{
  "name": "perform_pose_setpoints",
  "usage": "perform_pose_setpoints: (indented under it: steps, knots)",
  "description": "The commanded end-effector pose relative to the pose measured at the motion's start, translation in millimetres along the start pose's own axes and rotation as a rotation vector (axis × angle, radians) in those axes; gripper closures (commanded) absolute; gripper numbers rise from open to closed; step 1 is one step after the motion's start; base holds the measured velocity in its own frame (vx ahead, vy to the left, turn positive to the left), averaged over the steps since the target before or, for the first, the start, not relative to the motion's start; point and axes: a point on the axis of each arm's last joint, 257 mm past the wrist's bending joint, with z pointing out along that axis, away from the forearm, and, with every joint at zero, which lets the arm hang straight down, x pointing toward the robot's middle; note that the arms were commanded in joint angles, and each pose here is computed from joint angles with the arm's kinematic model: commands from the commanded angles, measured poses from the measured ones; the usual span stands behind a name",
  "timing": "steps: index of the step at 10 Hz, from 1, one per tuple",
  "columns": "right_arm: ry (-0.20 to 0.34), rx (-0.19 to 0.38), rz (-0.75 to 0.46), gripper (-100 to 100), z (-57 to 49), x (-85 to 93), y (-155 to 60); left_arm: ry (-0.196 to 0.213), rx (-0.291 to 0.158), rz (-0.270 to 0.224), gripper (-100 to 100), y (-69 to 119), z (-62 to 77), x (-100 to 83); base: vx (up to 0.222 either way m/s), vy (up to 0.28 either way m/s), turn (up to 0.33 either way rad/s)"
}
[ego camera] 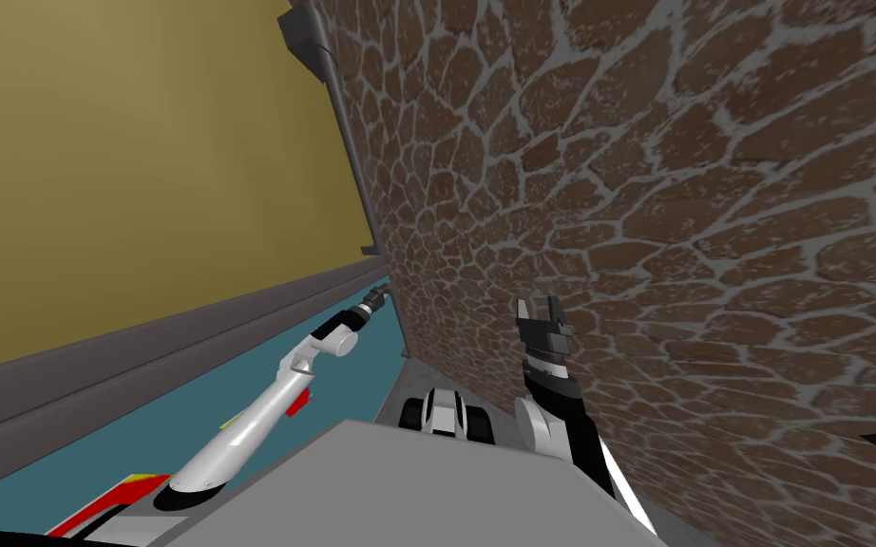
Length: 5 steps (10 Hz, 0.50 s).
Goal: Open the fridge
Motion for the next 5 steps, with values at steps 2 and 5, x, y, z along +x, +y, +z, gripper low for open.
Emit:
perform_pose_setpoints:
  steps: [2,5]
  knots:
    - [0.0,0.0,0.0,0,-0.1,-0.1,0.0,-0.032,-0.03,-0.01,100,19.5,14.3,-13.7,0.009,-0.011,0.017]
    - [0.0,0.0,0.0,0,0.0,0.0,0.0,-0.048,0.026,-0.036,100,5.8,47.0,-4.8,-0.159,0.055,-0.067]
